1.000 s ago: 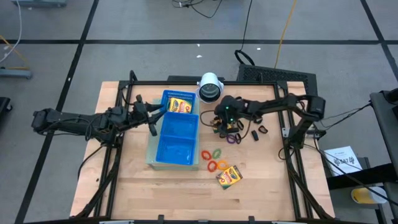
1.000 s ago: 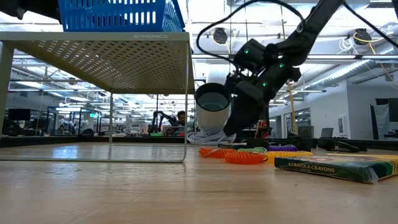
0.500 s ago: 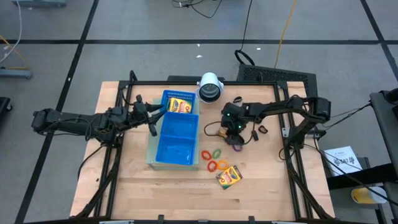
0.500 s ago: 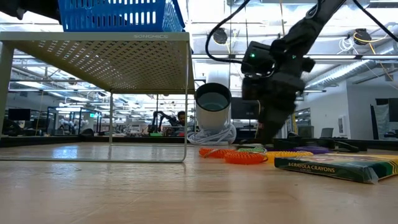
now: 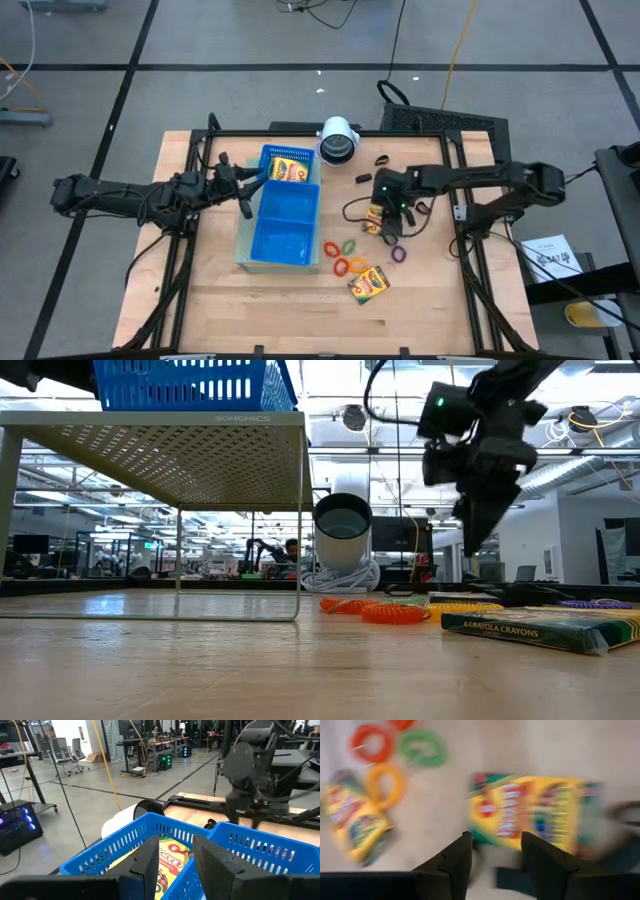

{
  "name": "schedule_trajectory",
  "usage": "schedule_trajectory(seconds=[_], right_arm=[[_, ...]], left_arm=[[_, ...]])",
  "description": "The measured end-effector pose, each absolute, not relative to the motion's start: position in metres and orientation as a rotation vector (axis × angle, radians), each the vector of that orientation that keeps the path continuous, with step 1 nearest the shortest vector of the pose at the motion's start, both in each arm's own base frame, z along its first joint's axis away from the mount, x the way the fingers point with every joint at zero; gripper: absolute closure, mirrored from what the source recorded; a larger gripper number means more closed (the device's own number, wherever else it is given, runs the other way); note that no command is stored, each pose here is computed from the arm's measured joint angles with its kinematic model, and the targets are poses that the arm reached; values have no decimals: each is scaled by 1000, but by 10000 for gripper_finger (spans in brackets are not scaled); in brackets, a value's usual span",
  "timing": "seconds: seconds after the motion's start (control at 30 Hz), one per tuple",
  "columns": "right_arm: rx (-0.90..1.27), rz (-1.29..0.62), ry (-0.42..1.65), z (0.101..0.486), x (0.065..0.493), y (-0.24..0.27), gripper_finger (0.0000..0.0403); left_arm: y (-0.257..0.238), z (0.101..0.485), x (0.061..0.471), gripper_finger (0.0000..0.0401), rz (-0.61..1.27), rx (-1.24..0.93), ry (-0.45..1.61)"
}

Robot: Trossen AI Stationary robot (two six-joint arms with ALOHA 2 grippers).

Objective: Pick & Place Office Desk Supplies
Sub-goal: Put the crayon box into the top blue bin on the shelf

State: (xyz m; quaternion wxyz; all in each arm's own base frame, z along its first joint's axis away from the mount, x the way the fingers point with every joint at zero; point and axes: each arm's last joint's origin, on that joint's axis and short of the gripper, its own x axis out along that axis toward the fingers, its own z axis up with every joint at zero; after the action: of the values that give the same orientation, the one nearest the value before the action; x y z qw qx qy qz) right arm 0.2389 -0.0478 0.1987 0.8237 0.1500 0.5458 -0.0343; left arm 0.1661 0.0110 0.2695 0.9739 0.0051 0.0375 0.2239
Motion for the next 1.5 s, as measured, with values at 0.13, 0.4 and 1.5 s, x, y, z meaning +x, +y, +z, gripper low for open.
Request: schedule_trajectory(seconds=[0.13,0.4,1.5], right_arm=[[232,-172,1047,198,238,-51,243],[222,-179,1090,153,229,-57,243],[108,-224,925,132,204,-56,403]], left_arm=[[11,269,166,272,452,11,78],[11,269,166,272,451,12,81],[13,269,166,272,473,11,79]])
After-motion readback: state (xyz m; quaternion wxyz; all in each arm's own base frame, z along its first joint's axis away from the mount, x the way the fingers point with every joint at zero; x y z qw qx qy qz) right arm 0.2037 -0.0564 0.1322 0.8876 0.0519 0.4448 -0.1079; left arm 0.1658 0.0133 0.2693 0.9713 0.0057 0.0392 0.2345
